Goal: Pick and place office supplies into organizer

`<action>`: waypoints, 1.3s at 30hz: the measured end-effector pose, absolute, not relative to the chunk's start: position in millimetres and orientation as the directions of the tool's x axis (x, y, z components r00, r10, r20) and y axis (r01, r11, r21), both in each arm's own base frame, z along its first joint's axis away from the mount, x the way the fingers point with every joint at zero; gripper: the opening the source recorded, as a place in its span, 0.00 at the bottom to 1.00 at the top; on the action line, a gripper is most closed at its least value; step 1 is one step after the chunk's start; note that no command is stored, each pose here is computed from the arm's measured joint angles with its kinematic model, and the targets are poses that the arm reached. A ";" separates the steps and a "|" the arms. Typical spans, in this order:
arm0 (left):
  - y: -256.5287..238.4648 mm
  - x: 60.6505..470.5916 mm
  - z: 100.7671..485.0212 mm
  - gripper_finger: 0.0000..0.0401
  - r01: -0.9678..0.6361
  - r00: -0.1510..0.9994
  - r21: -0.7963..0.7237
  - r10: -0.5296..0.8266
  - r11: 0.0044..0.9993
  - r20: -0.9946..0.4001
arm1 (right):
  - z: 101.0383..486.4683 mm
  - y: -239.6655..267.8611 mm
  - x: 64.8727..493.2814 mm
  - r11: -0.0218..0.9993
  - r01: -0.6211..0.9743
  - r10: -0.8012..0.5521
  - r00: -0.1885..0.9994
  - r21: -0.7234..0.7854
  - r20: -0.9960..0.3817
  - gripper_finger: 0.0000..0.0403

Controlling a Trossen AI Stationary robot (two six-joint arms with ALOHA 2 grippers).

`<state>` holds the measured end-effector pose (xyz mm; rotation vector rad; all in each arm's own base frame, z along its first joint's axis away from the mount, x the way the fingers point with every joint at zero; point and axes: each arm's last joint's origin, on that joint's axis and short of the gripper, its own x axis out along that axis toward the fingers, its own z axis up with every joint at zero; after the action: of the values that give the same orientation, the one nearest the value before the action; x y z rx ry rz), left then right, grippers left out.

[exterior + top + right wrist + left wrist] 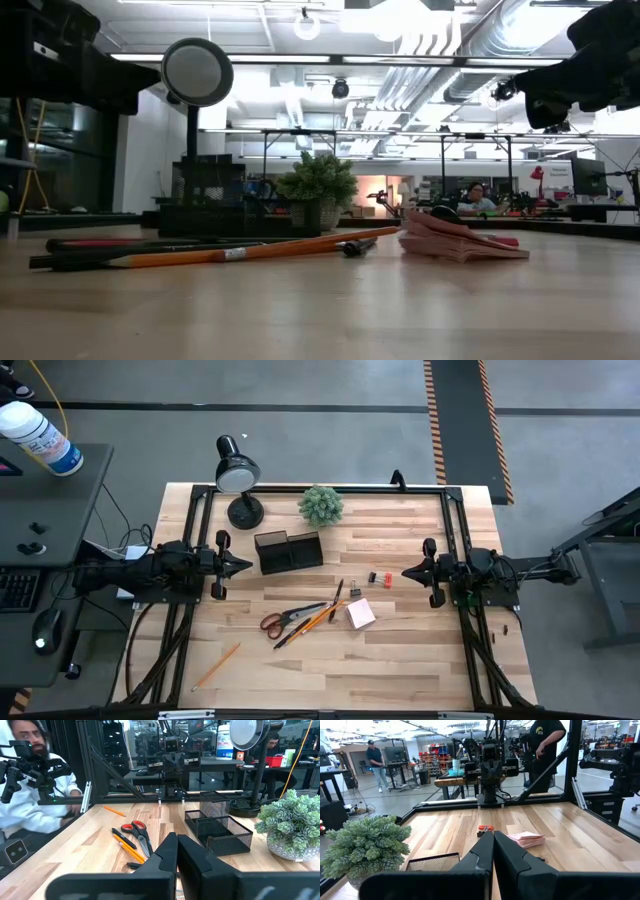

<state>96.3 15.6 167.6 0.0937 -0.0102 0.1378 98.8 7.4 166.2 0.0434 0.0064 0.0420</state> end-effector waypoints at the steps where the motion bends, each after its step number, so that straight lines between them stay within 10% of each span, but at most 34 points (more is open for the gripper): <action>1: 15.6 96.3 167.5 0.00 -0.138 0.990 0.093 0.137 0.986 0.016 | 166.2 7.4 98.8 0.998 -0.042 0.042 0.999 0.044 -0.005 0.01; 39: 15.6 96.3 167.5 0.00 -0.138 0.990 0.093 0.137 0.986 0.017 | 166.2 7.4 98.8 0.998 -0.042 0.042 0.999 0.044 -0.005 0.01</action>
<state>96.3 15.6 167.5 0.0940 -0.0101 0.1378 98.8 7.4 166.2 0.0437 0.0064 0.0422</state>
